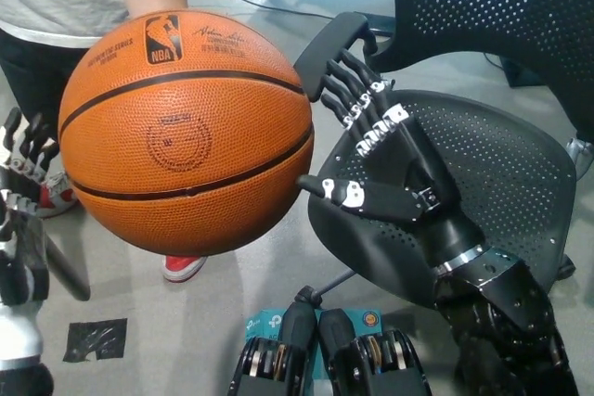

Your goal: The robot grabs the basketball from a person using both hands and then drops it on the black chair in the front

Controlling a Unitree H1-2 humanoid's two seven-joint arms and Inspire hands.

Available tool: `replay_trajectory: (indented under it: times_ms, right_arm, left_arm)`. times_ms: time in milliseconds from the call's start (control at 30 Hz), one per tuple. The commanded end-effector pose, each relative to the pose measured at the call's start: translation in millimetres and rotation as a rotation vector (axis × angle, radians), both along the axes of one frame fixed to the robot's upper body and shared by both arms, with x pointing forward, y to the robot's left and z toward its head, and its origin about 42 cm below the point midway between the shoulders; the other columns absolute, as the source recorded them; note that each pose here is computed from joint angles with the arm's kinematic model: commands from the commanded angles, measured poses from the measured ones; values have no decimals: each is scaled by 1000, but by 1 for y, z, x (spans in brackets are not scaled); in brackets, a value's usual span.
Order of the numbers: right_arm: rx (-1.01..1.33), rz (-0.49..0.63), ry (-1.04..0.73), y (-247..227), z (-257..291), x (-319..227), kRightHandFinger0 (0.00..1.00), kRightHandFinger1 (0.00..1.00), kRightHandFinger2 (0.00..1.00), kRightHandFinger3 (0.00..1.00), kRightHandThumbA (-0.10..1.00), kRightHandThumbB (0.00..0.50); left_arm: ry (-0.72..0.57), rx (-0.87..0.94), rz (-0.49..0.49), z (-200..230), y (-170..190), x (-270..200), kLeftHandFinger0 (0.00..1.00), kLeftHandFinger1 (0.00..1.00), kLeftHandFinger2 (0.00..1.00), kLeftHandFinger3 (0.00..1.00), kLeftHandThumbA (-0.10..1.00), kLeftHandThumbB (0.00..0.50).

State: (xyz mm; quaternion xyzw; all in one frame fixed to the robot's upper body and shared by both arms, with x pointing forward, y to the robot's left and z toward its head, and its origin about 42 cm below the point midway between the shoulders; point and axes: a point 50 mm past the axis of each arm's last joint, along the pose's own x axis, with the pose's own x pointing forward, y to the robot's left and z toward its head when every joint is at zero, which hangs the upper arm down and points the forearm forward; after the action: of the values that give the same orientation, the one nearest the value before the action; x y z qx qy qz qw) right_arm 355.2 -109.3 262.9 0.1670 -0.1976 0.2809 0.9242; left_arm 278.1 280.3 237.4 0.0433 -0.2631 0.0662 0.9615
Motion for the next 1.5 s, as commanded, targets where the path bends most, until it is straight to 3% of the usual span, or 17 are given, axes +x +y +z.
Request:
replay_trajectory:
  times_ms: [0,400,733,1100,1467]
  right_arm:
    - [82,102,-77,4,24,-4,1000,1000,1000,1000,1000,492]
    - [135,138,-12,2,26,2,1000,1000,1000,1000,1000,495]
    - [96,86,-1,14,20,23,1000,1000,1000,1000,1000,475]
    - [73,88,-12,31,27,35,1000,1000,1000,1000,1000,499]
    - [103,174,5,64,30,29,1000,1000,1000,1000,1000,485]
  left_arm:
    - [-25,18,14,11,-2,3,1000,1000,1000,1000,1000,257]
    - [-32,31,-22,12,-10,6,1000,1000,1000,1000,1000,247]
    - [-45,38,-49,14,-15,7,1000,1000,1000,1000,1000,254]
    - [-49,39,-59,13,-20,9,1000,1000,1000,1000,1000,266]
    - [-67,27,-92,16,-29,20,1000,1000,1000,1000,1000,202]
